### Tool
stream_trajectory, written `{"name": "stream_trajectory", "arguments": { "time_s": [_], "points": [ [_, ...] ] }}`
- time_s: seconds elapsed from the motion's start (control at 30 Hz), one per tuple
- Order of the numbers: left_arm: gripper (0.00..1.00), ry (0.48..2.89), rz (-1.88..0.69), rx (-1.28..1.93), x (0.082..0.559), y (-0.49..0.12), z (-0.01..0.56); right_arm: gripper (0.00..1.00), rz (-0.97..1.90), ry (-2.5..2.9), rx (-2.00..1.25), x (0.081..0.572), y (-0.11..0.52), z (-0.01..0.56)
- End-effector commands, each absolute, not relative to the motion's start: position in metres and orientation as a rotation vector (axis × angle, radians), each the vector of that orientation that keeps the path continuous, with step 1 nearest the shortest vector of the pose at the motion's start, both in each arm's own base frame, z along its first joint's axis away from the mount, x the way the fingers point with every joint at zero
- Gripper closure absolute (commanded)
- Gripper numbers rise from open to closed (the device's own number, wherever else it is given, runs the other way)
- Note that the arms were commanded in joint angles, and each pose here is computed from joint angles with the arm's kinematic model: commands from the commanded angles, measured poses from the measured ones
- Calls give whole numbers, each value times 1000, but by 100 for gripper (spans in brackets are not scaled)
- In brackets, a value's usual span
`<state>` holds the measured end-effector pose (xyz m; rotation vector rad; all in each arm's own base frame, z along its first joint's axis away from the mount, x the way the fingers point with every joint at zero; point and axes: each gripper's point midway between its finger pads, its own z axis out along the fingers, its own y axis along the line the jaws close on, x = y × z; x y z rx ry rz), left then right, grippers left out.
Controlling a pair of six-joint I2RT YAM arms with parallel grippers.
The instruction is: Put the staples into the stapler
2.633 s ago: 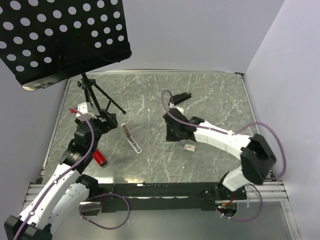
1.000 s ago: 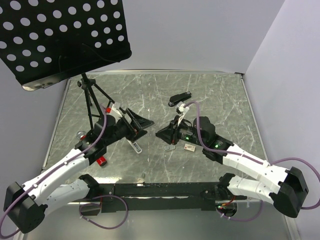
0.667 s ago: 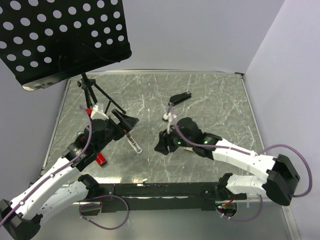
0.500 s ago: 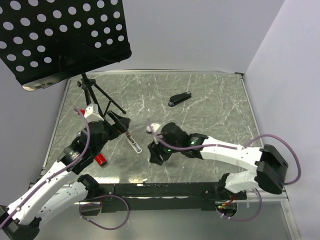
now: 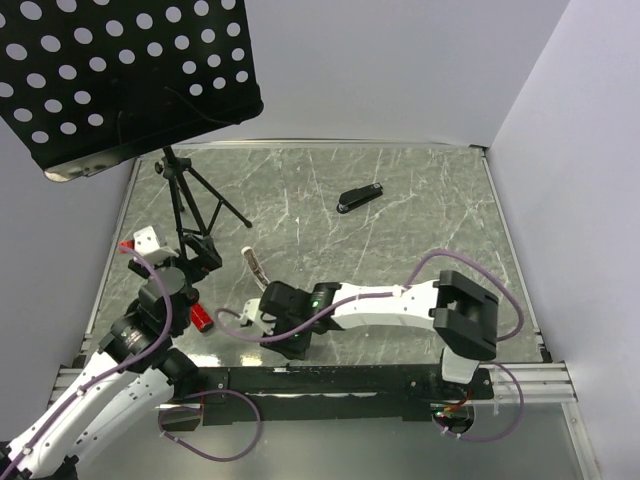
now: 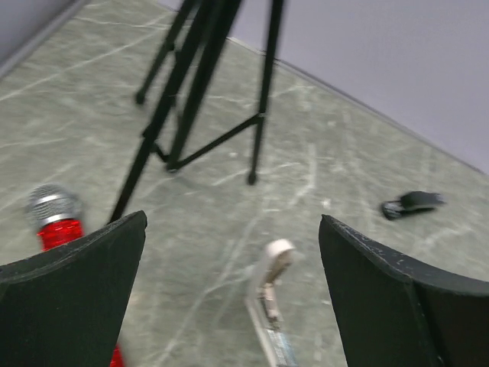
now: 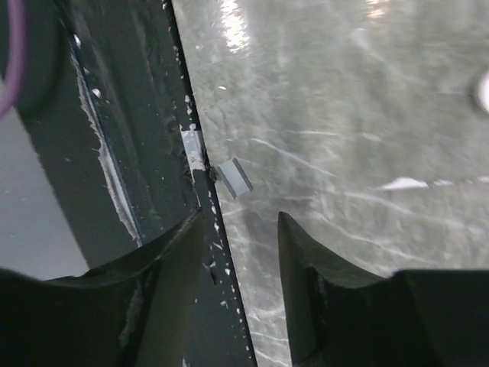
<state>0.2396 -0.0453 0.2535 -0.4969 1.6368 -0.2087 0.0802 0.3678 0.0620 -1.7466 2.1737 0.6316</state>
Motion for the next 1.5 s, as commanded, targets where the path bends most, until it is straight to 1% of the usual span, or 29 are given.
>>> {"name": "stream_trajectory", "arguments": {
  "time_s": [0.0,0.23,0.53,0.83,0.97,1.0,1.07,1.13,1.2,1.23,1.27,1.47],
  "points": [
    [1,1557,-72,-559,237,-17,255,54,512,2111,-1848,83,373,60],
    [1,1500,-20,-627,232,2,260,63,424,2116,-1905,82,376,39],
    [1,1514,-15,-614,238,3,258,66,419,2112,-1930,79,382,32],
    [1,1518,-15,-604,241,4,257,72,421,2134,-1950,76,380,24],
    [1,1519,-14,-601,242,4,257,76,411,2145,-1942,76,379,21],
    [1,1520,-14,-599,242,3,257,80,388,2149,-1934,79,377,19],
    [1,1521,-9,-601,242,5,256,83,356,2173,-1900,85,374,16],
    [1,1522,-9,-599,243,4,256,88,326,2196,-1866,92,370,15],
    [1,1524,-10,-596,243,4,256,96,317,2248,-1798,101,364,15],
    [1,1524,-8,-597,243,4,256,97,317,2274,-1761,104,361,16],
    [1,1522,-9,-599,243,4,256,100,312,2292,-1714,111,355,17],
    [1,1527,-11,-596,244,4,255,100,123,2340,-1468,157,319,31]
  ]
}}
